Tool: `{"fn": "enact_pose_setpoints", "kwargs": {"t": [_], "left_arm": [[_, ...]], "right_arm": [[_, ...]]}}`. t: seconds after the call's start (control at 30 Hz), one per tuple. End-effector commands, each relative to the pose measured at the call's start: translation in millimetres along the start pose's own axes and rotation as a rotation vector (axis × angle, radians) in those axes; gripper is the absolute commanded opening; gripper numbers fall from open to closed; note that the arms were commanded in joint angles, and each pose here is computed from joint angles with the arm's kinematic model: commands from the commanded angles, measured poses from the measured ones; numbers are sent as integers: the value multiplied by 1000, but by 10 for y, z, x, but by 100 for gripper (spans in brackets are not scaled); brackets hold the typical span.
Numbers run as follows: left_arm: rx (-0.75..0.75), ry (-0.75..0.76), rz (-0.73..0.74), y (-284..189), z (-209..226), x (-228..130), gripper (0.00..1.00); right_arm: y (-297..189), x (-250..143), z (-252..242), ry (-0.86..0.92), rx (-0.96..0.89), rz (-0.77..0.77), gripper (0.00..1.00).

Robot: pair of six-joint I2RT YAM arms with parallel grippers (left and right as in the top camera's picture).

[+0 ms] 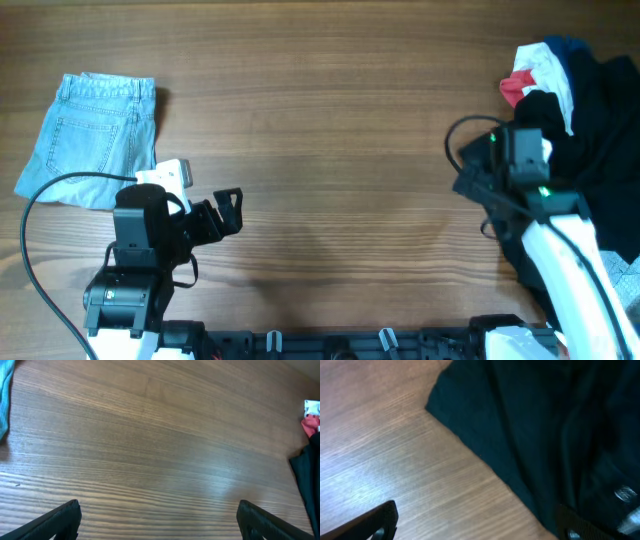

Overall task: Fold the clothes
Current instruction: 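Reach the right gripper into the clothes pile and grasp the black shorts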

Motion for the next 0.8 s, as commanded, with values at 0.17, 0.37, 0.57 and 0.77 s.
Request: {"fn": "enact_pose_setpoints", "kwargs": {"t": [0.17, 0.37, 0.57, 0.77], "left_arm": [[-26, -8, -11, -43, -58, 49, 100], [-26, -7, -11, -43, -58, 49, 100], [-26, -7, -12, -43, -58, 50, 100], [-26, -7, -12, -43, -58, 50, 100]], "right_arm": [[834, 86, 172, -51, -70, 111, 100], [1256, 71, 72, -8, -105, 158, 100], [1468, 63, -133, 59, -136, 184, 99], [1496, 82, -225, 94, -136, 185, 44]]}}
Point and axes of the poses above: each gripper's point midway between its finger pads, its own y axis out along the fingers, its own z axis along the line the jaws close on, x = y × z, the point moved 4 cm from there along -y, back along the fingers, and after that the axes turned 8 degrees about -y, right-handed, at the moved point
